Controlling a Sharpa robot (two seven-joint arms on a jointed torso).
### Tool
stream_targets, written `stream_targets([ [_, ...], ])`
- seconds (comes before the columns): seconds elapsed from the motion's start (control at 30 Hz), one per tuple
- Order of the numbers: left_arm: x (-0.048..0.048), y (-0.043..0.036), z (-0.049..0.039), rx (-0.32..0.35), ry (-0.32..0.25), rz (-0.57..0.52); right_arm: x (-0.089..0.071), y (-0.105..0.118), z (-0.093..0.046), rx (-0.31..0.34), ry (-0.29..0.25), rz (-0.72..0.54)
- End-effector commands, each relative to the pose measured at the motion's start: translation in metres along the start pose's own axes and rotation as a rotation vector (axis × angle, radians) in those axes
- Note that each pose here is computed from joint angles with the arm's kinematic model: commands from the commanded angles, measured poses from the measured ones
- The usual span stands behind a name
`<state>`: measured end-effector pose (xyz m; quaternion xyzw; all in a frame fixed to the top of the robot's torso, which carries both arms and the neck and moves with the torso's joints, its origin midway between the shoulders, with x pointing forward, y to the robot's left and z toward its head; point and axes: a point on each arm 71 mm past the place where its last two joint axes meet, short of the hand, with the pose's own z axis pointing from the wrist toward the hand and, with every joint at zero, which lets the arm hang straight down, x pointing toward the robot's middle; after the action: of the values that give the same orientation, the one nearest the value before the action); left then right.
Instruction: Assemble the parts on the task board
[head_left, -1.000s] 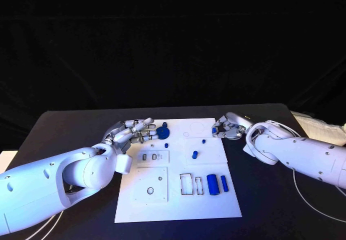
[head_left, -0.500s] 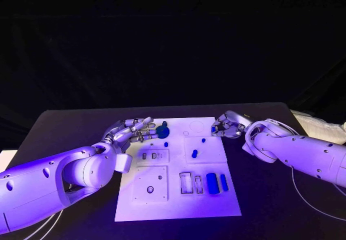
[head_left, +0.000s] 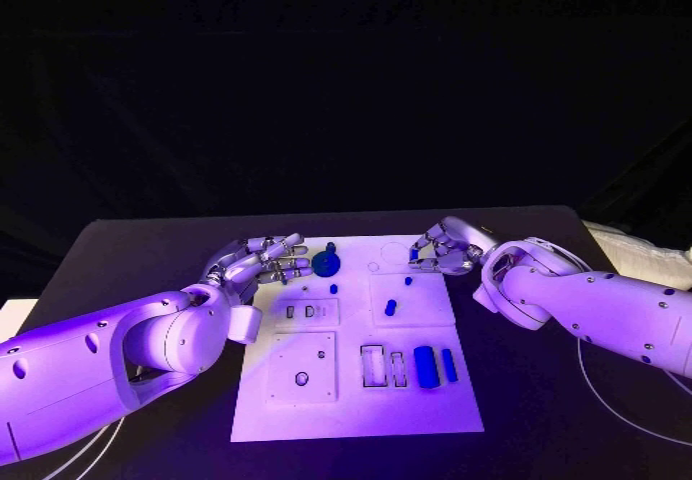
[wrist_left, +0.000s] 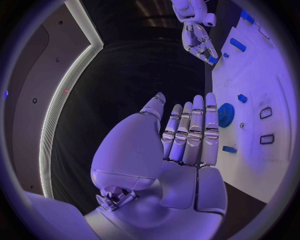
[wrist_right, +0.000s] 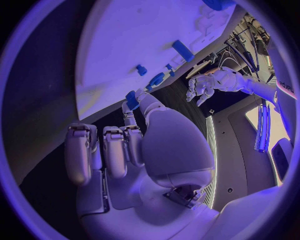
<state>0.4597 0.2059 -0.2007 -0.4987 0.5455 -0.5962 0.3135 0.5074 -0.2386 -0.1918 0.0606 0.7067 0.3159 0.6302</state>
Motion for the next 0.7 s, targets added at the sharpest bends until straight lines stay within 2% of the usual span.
stream_targets([
  [0.03, -0.0038, -0.0017, 0.0014, 0.019, 0.007, 0.005, 0.002, 0.015, 0.001, 0.026, -0.013, -0.017],
  [0.23, -0.0125, -0.0029, 0.002, 0.028, -0.014, 0.014, 0.018, 0.051, 0.006, -0.035, 0.02, -0.079],
  [0.47, -0.0169, -0.004, 0.002, 0.036, -0.024, 0.018, 0.052, 0.1, 0.01, -0.129, 0.055, -0.141],
  [0.7, -0.0198, -0.0049, 0.0018, 0.041, -0.033, 0.022, 0.081, 0.123, 0.013, -0.175, 0.09, -0.18],
])
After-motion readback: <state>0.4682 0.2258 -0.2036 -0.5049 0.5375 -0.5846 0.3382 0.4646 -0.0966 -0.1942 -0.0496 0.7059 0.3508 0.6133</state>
